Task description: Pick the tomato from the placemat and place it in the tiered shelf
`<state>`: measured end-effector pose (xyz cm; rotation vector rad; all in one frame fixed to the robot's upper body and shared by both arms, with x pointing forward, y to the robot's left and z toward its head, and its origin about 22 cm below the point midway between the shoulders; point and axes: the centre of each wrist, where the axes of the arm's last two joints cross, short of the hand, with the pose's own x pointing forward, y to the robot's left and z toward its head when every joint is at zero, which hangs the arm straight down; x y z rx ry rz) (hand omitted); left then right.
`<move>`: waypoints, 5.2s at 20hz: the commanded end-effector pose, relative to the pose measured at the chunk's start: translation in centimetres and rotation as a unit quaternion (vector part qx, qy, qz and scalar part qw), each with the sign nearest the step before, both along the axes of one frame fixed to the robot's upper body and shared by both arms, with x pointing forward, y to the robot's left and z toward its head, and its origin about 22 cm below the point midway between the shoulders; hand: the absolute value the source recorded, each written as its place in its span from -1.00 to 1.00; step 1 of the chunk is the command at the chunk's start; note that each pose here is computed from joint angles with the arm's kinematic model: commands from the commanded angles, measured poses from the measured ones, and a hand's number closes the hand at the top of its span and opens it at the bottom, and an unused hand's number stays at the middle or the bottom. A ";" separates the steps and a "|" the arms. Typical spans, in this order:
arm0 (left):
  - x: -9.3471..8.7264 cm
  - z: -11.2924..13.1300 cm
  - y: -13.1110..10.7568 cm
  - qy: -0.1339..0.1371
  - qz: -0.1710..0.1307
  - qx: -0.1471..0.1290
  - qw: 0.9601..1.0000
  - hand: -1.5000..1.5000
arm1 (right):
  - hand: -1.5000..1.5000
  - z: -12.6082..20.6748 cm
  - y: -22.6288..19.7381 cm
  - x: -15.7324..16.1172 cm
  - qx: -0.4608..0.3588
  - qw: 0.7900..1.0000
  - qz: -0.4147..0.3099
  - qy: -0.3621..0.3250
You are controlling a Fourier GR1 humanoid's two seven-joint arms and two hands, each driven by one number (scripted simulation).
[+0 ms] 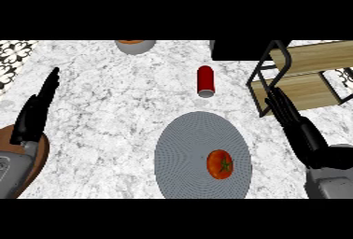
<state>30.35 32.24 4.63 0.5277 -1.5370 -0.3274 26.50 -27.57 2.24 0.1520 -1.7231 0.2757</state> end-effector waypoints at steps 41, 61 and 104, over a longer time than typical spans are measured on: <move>-3.9 2.1 -5.3 -0.029 0.020 -0.201 0.979 0.00 | -1.00 10.8 9.1 -11.2 -0.391 0.917 -0.076 0.028; -4.5 -0.3 -3.9 -0.038 0.017 -0.206 0.978 0.00 | -1.00 2.2 9.0 -9.3 -0.456 0.881 -0.090 0.094; -5.1 0.6 -4.9 -0.038 0.032 -0.202 0.978 0.00 | 1.00 -0.4 -4.1 -5.4 -0.618 0.782 0.000 0.080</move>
